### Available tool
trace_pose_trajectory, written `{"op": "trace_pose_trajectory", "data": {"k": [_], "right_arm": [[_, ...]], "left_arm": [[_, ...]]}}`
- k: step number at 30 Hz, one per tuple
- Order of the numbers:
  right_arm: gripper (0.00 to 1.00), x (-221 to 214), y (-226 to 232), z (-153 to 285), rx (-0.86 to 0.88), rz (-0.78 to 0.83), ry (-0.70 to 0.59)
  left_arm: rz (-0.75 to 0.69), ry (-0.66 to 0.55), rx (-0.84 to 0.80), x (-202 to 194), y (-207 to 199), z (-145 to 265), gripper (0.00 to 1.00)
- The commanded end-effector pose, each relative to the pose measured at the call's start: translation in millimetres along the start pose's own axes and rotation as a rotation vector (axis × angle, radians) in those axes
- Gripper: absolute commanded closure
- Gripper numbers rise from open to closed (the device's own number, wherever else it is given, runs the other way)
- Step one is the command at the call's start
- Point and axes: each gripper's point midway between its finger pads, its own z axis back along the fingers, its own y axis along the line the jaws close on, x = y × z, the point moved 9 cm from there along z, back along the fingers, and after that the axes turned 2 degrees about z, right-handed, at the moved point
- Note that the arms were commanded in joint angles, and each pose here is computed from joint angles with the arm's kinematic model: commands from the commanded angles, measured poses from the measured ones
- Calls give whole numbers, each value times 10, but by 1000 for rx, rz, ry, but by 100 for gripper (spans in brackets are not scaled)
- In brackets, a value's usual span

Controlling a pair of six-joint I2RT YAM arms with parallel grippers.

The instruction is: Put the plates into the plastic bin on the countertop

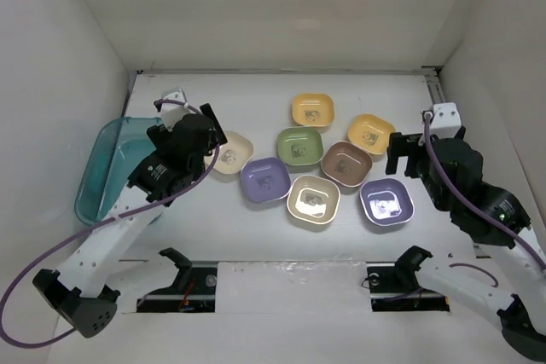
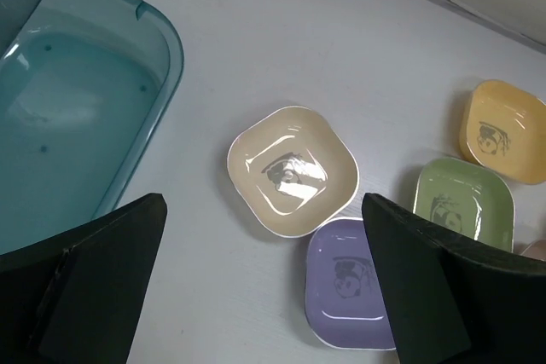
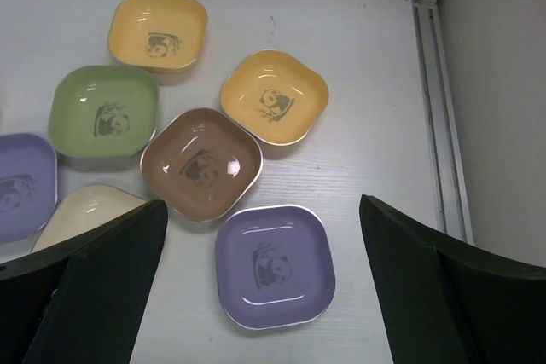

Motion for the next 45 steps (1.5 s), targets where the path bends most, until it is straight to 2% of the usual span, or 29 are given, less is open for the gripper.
{"op": "trace_pose_trajectory", "data": {"k": [1,8,14,19,24,29,34,36,38,40,41,44,45], "right_arm": [[0,164,25,-19,14,-31,-61],[0,118,64,-3,87,-25,-86],[0,78,107,-13,136,14,-57],[0,-65,163,-32,198,41,-31],[0,-76,232,-43,267,41,-48],[0,-119,314,-60,349,57,-59],[0,-173,414,-68,451,67,-64],[0,-202,429,-79,460,71,-55],[0,-202,429,-79,460,71,-55],[0,-196,413,-56,460,66,-65],[0,-219,407,-51,460,66,-65],[0,-212,382,-28,452,61,-77],[0,-212,382,-28,452,61,-77]], "left_arm": [[23,8,-36,13,-53,4,0],[12,184,-64,-190,-422,-241,0],[31,300,23,-480,-556,-468,0],[119,342,157,-812,-402,-545,0],[179,337,216,-1028,-363,-663,0],[199,356,363,-1368,-112,-1039,0],[210,324,352,-1538,-156,-1332,4],[204,352,367,-1620,-173,-1434,9],[199,374,397,-1688,-142,-1498,19],[202,382,421,-1735,-153,-1590,34],[188,392,434,-1773,-132,-1595,45],[193,401,472,-1827,-80,-1690,62],[193,401,472,-1827,-79,-1690,75]]}}
